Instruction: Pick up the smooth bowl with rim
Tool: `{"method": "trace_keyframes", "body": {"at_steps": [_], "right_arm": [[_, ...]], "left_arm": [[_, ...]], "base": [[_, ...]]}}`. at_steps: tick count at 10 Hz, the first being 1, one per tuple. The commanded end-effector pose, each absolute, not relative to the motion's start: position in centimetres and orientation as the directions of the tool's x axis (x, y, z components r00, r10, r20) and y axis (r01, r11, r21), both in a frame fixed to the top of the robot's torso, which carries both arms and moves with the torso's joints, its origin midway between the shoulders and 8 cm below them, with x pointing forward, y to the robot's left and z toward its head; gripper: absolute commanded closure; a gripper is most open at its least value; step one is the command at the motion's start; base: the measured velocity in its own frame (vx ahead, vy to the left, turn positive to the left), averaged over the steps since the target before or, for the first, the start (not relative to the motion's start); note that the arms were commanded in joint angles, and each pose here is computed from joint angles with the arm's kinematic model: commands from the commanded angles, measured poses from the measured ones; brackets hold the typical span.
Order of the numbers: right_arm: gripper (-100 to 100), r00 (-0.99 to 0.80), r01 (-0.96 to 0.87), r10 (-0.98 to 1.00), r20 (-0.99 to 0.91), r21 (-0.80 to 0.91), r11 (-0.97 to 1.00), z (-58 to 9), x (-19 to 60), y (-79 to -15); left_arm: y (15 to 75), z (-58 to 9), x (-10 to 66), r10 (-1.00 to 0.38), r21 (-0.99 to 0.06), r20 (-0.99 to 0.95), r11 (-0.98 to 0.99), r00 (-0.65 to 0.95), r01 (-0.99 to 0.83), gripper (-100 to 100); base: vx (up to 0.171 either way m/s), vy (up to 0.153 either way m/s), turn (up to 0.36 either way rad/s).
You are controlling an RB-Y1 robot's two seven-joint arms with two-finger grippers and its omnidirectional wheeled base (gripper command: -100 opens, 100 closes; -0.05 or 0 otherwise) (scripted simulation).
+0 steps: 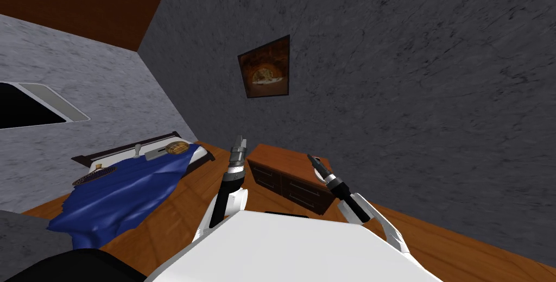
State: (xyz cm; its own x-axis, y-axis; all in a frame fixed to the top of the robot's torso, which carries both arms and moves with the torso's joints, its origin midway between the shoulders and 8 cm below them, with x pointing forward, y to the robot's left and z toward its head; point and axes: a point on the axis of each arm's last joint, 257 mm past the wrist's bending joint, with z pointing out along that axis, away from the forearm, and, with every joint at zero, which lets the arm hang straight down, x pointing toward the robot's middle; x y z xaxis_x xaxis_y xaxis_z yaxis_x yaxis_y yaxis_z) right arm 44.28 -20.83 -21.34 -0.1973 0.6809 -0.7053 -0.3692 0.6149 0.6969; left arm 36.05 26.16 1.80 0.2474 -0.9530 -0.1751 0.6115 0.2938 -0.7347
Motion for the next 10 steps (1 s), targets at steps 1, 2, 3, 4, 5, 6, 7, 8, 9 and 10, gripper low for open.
{"method": "trace_keyframes", "body": {"at_steps": [1, 2, 3, 4, 5, 6, 7, 8, 9, 10], "right_arm": [[-100, -0.237, -0.367, 0.594, -0.769, 0.637, 0.678, -23.9, 44.1, -21.0], [-100, -0.259, -0.372, 0.537, -0.803, 0.596, 0.712, -25.6, 44.0, -21.1], [-100, -0.271, -0.352, 0.53, -0.804, 0.595, 0.723, -26.7, 43.9, -21.8], [-100, -0.295, -0.357, 0.465, -0.835, 0.548, 0.757, -28.4, 43.7, -22.2], [-100, -0.3, -0.348, 0.464, -0.834, 0.548, 0.76, -28.9, 43.7, -22.5], [-100, -0.32, -0.361, 0.397, -0.86, 0.498, 0.789, -30.3, 43.4, -22.9], [-100, -0.33, -0.346, 0.394, -0.858, 0.498, 0.795, -31.1, 43.3, -23.4], [-100, -0.351, -0.358, 0.325, -0.878, 0.446, 0.82, -32.6, 42.9, -24.1], [-100, -0.36, -0.343, 0.322, -0.875, 0.446, 0.827, -33.3, 42.8, -24.6], [-100, -0.377, -0.361, 0.253, -0.891, 0.393, 0.846, -34.6, 42.4, -25.3]], "left_arm": [[26.2, 1.8, 36.1, -0.953, -0.735, -0.175, 0.294, 0.247, 0.612, 0], [26.2, 1.8, 36.1, -0.953, -0.735, -0.175, 0.294, 0.247, 0.612, 0], [26.2, 1.8, 36.1, -0.953, -0.735, -0.175, 0.294, 0.247, 0.612, 0], [26.2, 1.8, 36.1, -0.953, -0.735, -0.175, 0.294, 0.247, 0.611, 0], [26.2, 1.8, 36.1, -0.953, -0.735, -0.175, 0.294, 0.247, 0.612, 0], [26.2, 1.8, 36.1, -0.953, -0.735, -0.175, 0.294, 0.247, 0.611, 0], [26.2, 1.8, 36.1, -0.953, -0.735, -0.175, 0.294, 0.247, 0.612, 0], [26.2, 1.8, 36.1, -0.953, -0.735, -0.175, 0.294, 0.247, 0.611, 0], [26.2, 1.8, 36.1, -0.953, -0.735, -0.175, 0.294, 0.247, 0.612, 0], [26.2, 1.8, 36.1, -0.953, -0.735, -0.175, 0.294, 0.247, 0.611, 0]], "base": [[0.018, 0.032, 0.165], [0.025, 0.036, 0.128], [0.02, 0.019, 0.02], [0.016, 0.02, 0.099], [0.012, 0.015, 0.054], [0.015, 0.02, 0.097], [0.011, 0.016, 0.057], [0.008, 0.023, 0.122], [0.007, 0.019, 0.05], [0.005, 0.03, 0.121]]}}
